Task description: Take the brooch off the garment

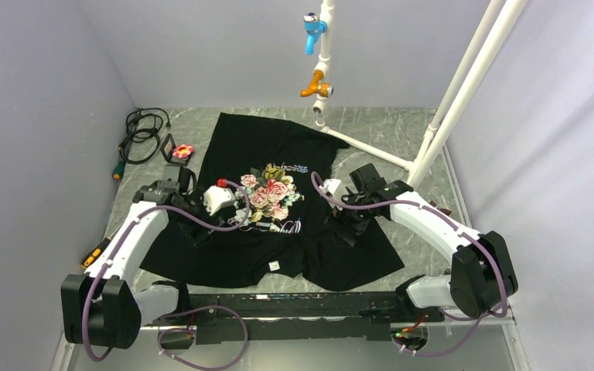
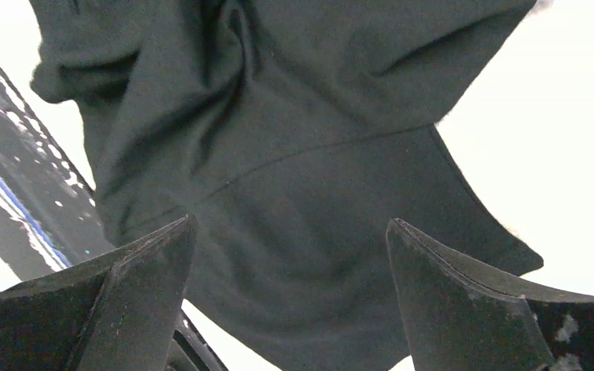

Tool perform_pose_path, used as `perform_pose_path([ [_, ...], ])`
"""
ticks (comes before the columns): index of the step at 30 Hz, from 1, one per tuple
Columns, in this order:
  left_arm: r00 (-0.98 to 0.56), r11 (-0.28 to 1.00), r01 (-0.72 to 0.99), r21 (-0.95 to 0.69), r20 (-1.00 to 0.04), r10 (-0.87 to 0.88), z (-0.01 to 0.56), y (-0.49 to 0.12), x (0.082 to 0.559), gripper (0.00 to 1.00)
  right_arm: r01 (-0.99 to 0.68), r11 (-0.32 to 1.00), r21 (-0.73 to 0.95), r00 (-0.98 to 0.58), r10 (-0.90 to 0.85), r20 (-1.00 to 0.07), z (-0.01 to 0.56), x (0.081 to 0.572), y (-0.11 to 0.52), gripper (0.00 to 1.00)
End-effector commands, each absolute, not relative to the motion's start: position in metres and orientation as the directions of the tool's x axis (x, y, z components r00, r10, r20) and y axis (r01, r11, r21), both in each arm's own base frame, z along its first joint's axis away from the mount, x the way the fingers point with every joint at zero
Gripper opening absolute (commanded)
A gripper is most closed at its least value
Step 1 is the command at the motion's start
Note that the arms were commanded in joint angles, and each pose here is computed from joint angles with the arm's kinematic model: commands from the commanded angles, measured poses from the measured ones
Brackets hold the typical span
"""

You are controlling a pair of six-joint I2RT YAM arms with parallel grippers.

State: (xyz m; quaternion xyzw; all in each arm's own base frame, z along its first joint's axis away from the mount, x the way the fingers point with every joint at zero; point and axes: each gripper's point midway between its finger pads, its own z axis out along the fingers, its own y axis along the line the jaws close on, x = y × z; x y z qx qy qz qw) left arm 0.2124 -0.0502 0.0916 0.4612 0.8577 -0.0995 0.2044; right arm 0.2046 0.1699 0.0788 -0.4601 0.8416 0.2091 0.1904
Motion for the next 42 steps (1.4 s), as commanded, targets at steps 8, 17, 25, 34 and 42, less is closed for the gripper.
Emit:
perform_pose_path([
  [8, -0.428, 0.471, 0.857, 0.208, -0.222, 0.876, 0.032, -0.016, 0.202, 0.78, -0.875, 0.481, 0.053, -0.466, -0.808, -0.362, 0.035, 0.199, 0.133, 0.91],
  [17, -0.359, 0.371, 0.907, 0.200, -0.094, 0.928, 0.003, 0.011, 0.163, 0.75, -0.891, 0.455, 0.007, -0.449, -0.878, -0.168, -0.005, 0.169, 0.085, 0.91],
  [25, -0.377, 0.375, 0.903, 0.211, -0.031, 0.926, 0.000, 0.043, 0.146, 0.73, -0.902, 0.429, 0.049, -0.432, -0.897, -0.090, 0.001, 0.151, 0.073, 0.90],
  [34, -0.389, 0.385, 0.900, 0.204, -0.021, 0.921, 0.010, 0.058, 0.150, 0.74, -0.936, 0.350, 0.050, -0.348, -0.937, 0.041, 0.017, 0.154, 0.054, 0.91],
  [42, -0.402, 0.405, 0.896, 0.182, -0.052, 0.914, 0.028, 0.062, 0.161, 0.73, -0.959, 0.265, 0.097, -0.255, -0.962, 0.101, 0.035, 0.144, 0.042, 0.91],
])
